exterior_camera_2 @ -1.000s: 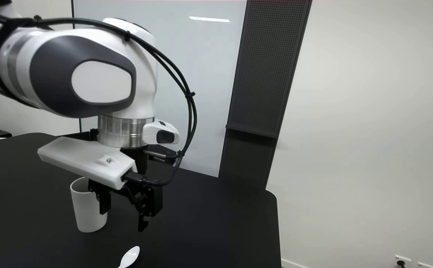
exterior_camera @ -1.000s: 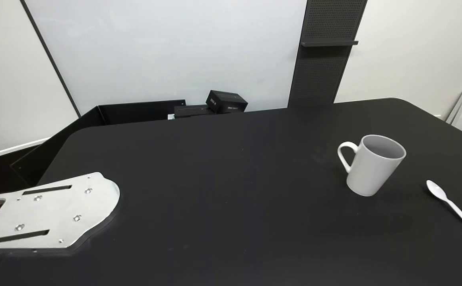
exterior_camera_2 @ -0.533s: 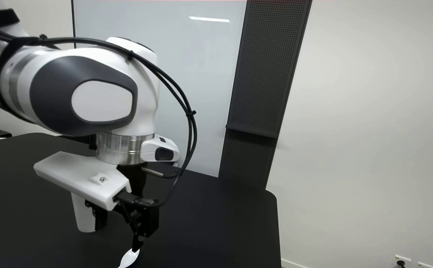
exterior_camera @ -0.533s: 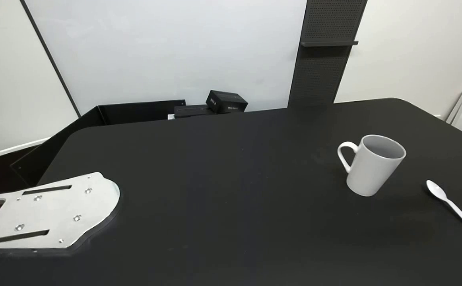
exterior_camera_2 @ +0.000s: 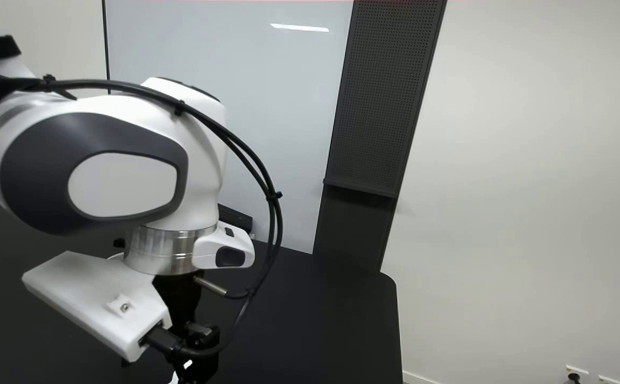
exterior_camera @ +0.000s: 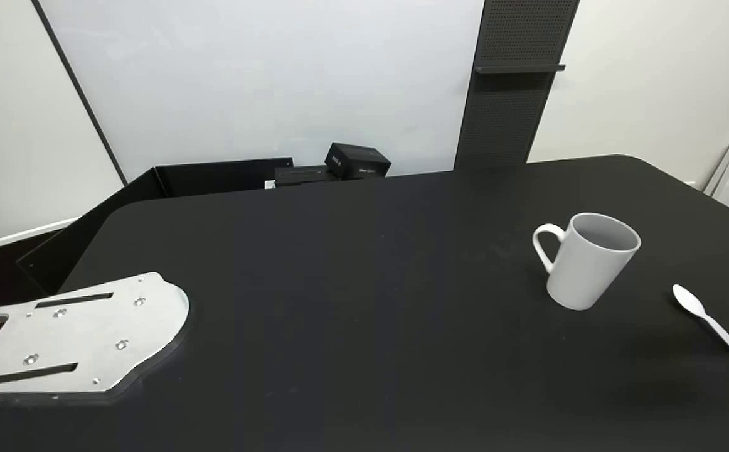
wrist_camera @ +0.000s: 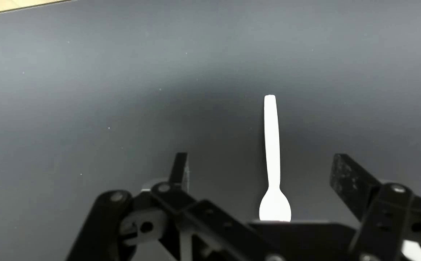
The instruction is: Put the white spoon in the white mug cup
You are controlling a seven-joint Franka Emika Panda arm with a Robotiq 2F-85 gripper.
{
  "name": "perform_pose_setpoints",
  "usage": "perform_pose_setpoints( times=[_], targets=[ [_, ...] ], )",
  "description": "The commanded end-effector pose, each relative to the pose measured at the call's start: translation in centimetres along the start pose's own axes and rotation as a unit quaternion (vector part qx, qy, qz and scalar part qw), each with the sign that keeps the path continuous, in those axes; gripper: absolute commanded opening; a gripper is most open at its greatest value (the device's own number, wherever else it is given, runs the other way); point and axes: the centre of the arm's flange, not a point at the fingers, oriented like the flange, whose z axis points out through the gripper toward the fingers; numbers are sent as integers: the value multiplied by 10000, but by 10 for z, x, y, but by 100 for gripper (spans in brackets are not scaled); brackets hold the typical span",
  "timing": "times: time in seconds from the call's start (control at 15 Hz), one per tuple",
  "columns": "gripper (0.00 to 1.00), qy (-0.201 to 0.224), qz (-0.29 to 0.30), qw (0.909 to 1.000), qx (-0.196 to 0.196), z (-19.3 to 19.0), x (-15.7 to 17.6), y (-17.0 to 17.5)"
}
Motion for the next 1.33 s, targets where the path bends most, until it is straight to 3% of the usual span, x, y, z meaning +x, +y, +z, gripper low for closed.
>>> perform_pose_setpoints(
  times=[0.0,1.07,1.27],
  targets=[
    [100,161,-71,9998,135,7,-12,1],
    [100,31,10,10000,-42,19,-13,-6],
    [100,27,-3,10000,88,25,-17,-6]
  ],
)
